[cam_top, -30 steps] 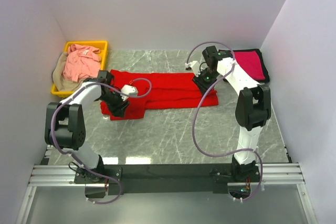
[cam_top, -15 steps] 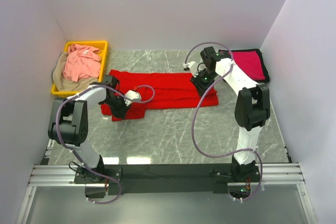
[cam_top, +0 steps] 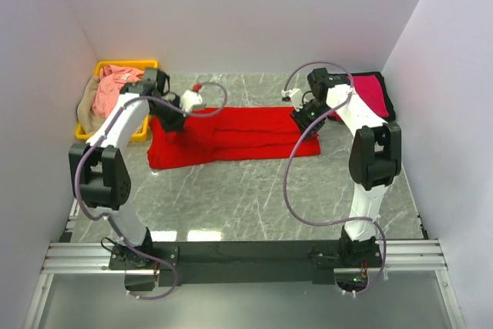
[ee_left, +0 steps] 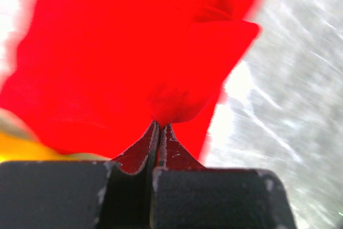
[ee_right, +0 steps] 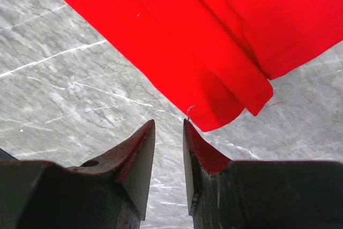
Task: Fold and stack the t-shirts
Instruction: Fold the tshirt
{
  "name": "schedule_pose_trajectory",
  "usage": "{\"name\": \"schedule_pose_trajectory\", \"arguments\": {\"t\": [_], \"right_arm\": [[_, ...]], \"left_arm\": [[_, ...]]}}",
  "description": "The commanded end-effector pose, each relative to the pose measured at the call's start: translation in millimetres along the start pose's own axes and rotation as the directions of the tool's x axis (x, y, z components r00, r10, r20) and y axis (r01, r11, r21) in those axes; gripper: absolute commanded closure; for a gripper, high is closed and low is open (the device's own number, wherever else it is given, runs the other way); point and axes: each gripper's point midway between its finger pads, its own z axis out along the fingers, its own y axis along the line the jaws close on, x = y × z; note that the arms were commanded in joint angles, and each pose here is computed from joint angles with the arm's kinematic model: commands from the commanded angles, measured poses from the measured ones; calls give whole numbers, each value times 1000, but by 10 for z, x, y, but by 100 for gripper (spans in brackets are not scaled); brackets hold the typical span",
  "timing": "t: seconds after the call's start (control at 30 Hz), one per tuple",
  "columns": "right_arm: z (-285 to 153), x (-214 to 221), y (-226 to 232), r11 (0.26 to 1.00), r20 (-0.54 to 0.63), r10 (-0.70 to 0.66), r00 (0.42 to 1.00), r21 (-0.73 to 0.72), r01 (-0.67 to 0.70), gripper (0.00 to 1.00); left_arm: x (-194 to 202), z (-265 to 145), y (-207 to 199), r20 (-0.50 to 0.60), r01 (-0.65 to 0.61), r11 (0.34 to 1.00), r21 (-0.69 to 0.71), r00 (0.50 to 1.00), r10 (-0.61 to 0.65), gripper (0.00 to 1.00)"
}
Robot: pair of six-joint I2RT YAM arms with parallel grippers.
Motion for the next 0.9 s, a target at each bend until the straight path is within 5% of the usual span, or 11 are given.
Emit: {"name": "schedule_pose_trajectory", "arguments": {"t": [0.0,0.33,0.47,0.7,0.87], "right_arm": [[-41,-95,-105,1000,30,-10,1000,24,9,65],[33,-103,-178,1000,21,8,1000,20,-9,63],[53,-41,-192,999,9,12,1000,37,-12,62],[172,65,-247,997,-25,30,999,68,-28,61],[418,130,-389,994,-66,60,996,97,-53,64]], "left_arm": [[-128,24,386,29,22,999,-44,999,-21,99],[-424,332,1645,116,95,936,-340,991,-59,95],[-456,377,1759,161,169,912,-373,980,-116,68],[-385,194,1750,223,277,848,-452,955,-194,61],[-272,104,1244,222,316,901,-297,941,-257,61]]}}
